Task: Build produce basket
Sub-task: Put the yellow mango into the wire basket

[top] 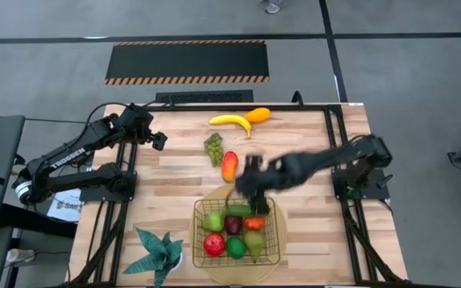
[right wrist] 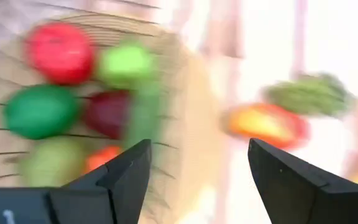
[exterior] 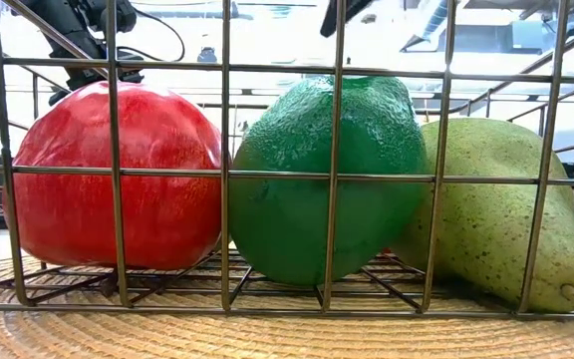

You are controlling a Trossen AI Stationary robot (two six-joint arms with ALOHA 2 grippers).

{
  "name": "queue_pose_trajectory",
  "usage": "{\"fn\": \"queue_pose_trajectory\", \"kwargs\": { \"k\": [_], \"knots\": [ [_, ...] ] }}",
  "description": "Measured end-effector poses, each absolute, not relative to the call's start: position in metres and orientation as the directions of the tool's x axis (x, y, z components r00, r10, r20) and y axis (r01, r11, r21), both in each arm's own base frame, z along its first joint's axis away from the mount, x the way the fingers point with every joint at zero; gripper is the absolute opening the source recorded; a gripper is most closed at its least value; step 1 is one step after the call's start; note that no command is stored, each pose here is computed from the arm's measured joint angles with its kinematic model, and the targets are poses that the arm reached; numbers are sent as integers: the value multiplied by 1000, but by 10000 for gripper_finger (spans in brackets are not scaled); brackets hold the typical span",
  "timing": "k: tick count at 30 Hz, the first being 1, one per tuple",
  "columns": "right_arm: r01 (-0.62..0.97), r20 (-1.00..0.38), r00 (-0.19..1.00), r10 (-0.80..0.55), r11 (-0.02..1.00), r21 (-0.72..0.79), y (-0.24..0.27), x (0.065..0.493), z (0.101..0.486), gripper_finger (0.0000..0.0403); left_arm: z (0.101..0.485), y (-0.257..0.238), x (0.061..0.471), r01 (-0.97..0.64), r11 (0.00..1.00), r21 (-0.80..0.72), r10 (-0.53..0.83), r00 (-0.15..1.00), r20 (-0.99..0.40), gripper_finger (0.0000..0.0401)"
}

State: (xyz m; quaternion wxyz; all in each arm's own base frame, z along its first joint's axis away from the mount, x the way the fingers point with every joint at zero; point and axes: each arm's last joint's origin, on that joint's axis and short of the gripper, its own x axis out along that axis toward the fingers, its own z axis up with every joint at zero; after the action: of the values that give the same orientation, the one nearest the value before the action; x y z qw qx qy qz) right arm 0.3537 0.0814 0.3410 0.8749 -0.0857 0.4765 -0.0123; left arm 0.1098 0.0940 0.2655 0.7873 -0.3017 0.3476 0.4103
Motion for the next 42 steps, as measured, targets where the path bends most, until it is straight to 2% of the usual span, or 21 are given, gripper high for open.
{"fn": "queue_pose_trajectory", "kwargs": {
  "k": [4,9,11,15,19,24,27,31,35,38,42],
  "knots": [
    [165,-772,577,-265,964,-207,19,333,373,286,266,94,110,-858,475,-195,437,422,-794,374],
    [457,-762,503,-407,874,-165,-62,315,384,286,266,94,110,-868,446,-217,439,424,-792,374],
    [523,-765,460,-450,834,-176,-92,307,384,286,266,94,110,-871,438,-224,440,424,-791,374],
    [449,-800,378,-465,848,-281,-144,296,372,286,266,94,110,-875,425,-233,441,425,-790,374],
    [272,-823,431,-370,923,-272,-187,281,367,286,266,95,110,-884,398,-244,448,419,-790,374],
    [98,-860,411,-304,952,-290,-235,265,346,286,267,96,110,-902,366,-231,482,396,-782,374],
    [53,-883,400,-245,968,-244,-262,264,322,286,267,96,110,-908,345,-237,490,390,-780,373],
    [9,-931,321,-172,984,-179,-294,264,277,286,267,96,109,-916,321,-243,499,381,-779,374],
    [17,-948,297,-114,993,-114,-316,259,247,286,267,97,109,-920,302,-249,504,376,-778,374],
    [19,-952,298,-75,997,-73,-323,257,235,286,267,97,109,-926,287,-245,514,365,-776,374],
    [9,-938,338,-73,997,-75,-322,261,238,286,267,97,108,-937,259,-234,537,341,-771,374]
  ]
}}
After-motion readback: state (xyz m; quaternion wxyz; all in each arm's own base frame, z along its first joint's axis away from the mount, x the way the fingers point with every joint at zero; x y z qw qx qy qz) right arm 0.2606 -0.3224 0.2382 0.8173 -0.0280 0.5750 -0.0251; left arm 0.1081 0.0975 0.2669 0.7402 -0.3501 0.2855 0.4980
